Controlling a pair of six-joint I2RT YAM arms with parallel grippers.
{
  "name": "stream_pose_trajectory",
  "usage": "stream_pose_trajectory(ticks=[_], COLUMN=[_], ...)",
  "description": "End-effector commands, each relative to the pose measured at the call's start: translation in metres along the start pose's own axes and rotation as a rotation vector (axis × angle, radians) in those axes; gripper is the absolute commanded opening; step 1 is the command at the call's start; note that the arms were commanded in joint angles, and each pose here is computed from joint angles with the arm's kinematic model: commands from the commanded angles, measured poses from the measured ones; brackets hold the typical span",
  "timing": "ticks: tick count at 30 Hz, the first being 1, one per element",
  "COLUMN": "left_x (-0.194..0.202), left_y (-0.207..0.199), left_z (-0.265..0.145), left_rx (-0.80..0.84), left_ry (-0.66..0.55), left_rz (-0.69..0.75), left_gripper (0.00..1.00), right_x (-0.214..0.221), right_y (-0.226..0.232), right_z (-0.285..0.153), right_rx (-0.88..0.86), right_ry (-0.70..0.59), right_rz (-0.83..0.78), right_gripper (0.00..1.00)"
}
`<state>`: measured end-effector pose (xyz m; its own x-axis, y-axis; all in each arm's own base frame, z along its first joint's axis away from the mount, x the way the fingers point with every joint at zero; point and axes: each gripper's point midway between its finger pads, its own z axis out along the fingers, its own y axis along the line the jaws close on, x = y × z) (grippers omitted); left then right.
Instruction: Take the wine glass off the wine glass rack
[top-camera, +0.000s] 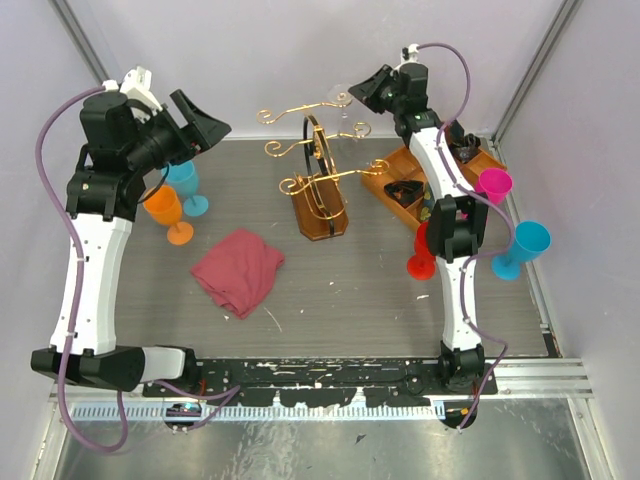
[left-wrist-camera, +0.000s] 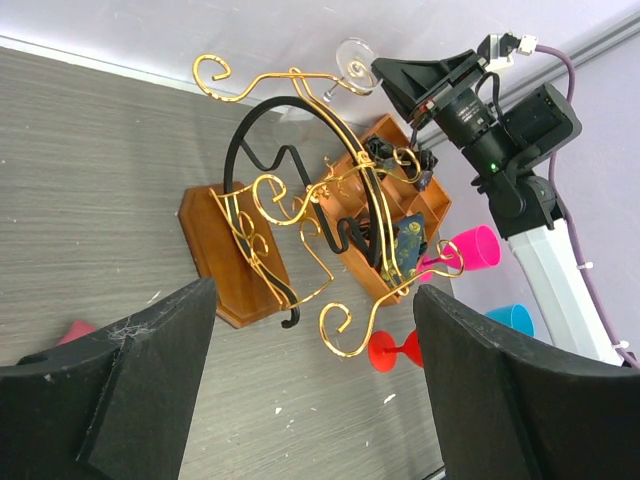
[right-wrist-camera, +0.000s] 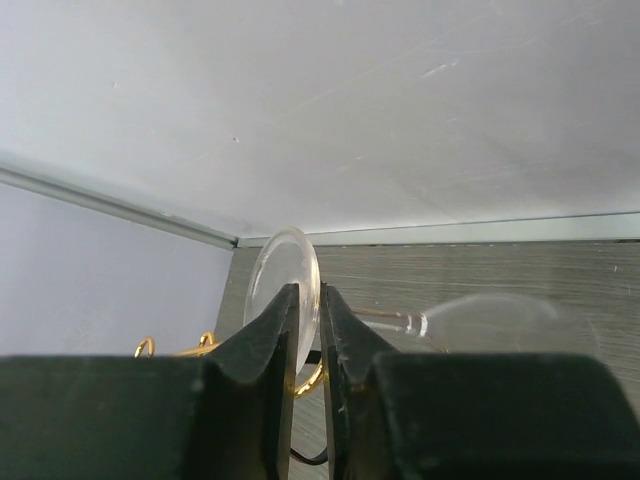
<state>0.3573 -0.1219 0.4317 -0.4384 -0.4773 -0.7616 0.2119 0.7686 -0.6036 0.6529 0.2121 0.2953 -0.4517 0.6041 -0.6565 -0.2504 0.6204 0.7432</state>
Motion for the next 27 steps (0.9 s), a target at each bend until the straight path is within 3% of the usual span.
stream_pose_trajectory(ticks=[1,4,5,6,8,19,27], left_x=[-0.003,-0.003,-0.003,-0.002,-0.002,-0.004,-0.004], left_y=[-0.006,-0.006,-0.006,-0.006,-0.005,-0.009,-0.010], left_z=[-0.012,-0.013,-0.013,-0.014,-0.014,-0.023,-0.025], left_rx=[0.007,0.007,0.007,0.007,0.004,0.013,0.016], left_ry=[-0.017,-0.017,-0.017,-0.017,-0.018,-0.043,-0.051], left_rz=[0.029,0.027,0.026,0.026,0.027,0.021,0.014], left_gripper=[0.87,0.87,0.87,0.87,0.87,0.87,0.87], right_x=[-0.023,-0.023,-0.023,-0.024,-0.027,-0.064,-0.054], right_y=[0.028,0.026,0.026,0.027,0.030,0.047,0.050], right_z=[-0.006,-0.005,-0.005,-0.004,-0.006,-0.043,-0.060], right_rx=[-0.109,-0.116,-0.122,-0.132,-0.152,-0.167,-0.168], right_ry=[-0.042,-0.038,-0.038,-0.039,-0.044,-0.124,-0.091], right_rz=[0.002,0.011,0.014,0.018,0.031,0.043,0.029], right_gripper=[0.19,0.19,0.16,0.06,0.01,0.01,0.01])
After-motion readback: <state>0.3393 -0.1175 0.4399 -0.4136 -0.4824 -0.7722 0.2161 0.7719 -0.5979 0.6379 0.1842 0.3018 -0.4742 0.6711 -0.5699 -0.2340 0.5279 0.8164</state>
